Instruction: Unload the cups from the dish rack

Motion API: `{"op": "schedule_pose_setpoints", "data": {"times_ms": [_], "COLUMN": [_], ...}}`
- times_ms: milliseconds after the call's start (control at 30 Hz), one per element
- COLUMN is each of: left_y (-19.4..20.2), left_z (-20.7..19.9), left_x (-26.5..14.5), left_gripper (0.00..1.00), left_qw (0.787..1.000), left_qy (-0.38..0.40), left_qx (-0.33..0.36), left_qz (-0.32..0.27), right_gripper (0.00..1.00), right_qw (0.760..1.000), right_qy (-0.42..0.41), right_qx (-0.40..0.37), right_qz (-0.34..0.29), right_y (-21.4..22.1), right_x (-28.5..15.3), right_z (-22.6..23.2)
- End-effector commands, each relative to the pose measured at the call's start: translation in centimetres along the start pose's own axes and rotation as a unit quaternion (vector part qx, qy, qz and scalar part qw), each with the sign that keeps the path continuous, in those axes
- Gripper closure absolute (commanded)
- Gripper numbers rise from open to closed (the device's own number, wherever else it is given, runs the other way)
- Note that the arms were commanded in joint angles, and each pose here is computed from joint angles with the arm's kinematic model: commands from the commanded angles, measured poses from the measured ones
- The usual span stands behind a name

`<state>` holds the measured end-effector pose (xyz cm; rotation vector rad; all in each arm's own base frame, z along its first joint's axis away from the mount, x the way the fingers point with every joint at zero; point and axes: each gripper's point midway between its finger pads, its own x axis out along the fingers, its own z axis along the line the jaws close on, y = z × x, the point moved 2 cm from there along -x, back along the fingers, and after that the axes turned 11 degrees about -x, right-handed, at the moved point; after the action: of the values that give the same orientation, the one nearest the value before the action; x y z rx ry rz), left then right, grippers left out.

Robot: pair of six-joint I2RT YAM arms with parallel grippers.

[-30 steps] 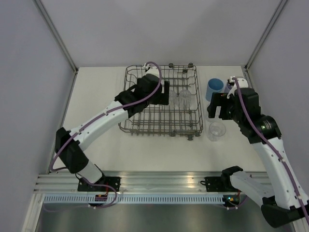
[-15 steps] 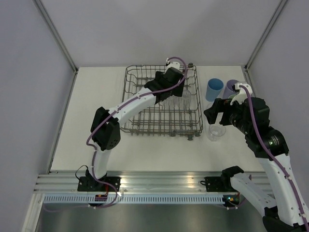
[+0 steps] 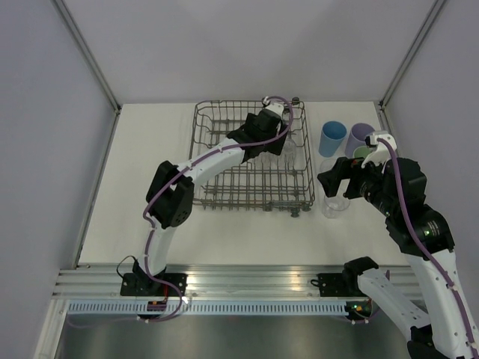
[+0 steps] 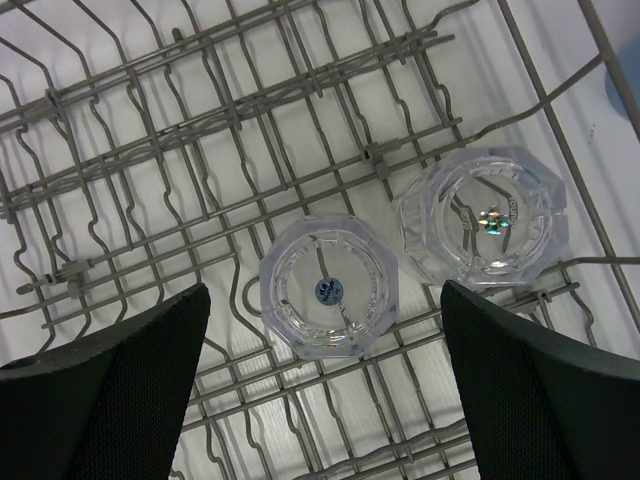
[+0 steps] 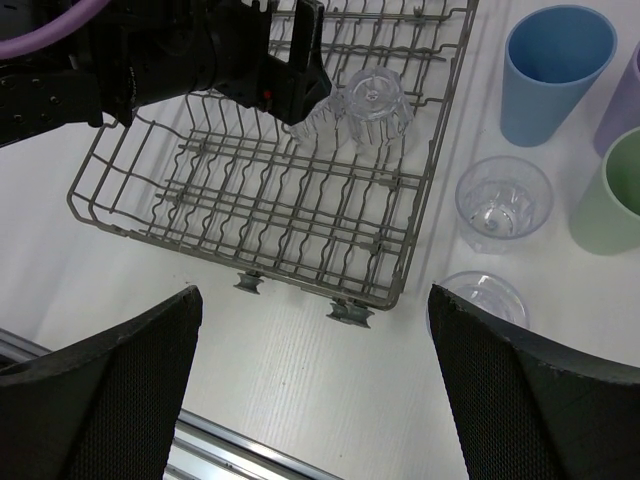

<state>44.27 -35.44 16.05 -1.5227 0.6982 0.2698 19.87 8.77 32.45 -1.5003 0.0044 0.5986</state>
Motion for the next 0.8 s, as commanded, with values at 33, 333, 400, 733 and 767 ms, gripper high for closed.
{"op": "schedule_pose_setpoints", "data": {"times_ms": [33,333,400,733,767], "left_y": [-0.2,1.4,1.7,2.2,2.0], "left_z": [-0.1,0.1,0.2,0.4,0.5], "left_x": [0.5,0.9,1.1,2.4,2.5], "left_gripper": [0.00,0.00,0.00,0.00,0.00], "left_qw": [0.999,0.997,0.997,0.997,0.997], "left_qy": [0.036,0.057,0.057,0.061,0.061], "left_qx": [0.025,0.044,0.044,0.044,0.047], "left_qz": [-0.010,0.003,0.007,0.014,0.014], "right_gripper": [0.02,0.02,0.02,0.02,0.02], "right_qw": [1.000,1.000,1.000,1.000,1.000], "right_qy": [-0.013,-0.013,-0.015,-0.024,-0.027], "right_qx": [-0.008,-0.011,-0.011,-0.010,-0.010], "right_qz": [-0.010,-0.011,-0.010,-0.015,-0.014], "right_y": [-0.5,-0.6,-0.6,-1.0,-1.0], "right_x": [0.0,0.1,0.1,0.0,0.0], "right_z": [0.4,0.4,0.4,0.8,0.8]}}
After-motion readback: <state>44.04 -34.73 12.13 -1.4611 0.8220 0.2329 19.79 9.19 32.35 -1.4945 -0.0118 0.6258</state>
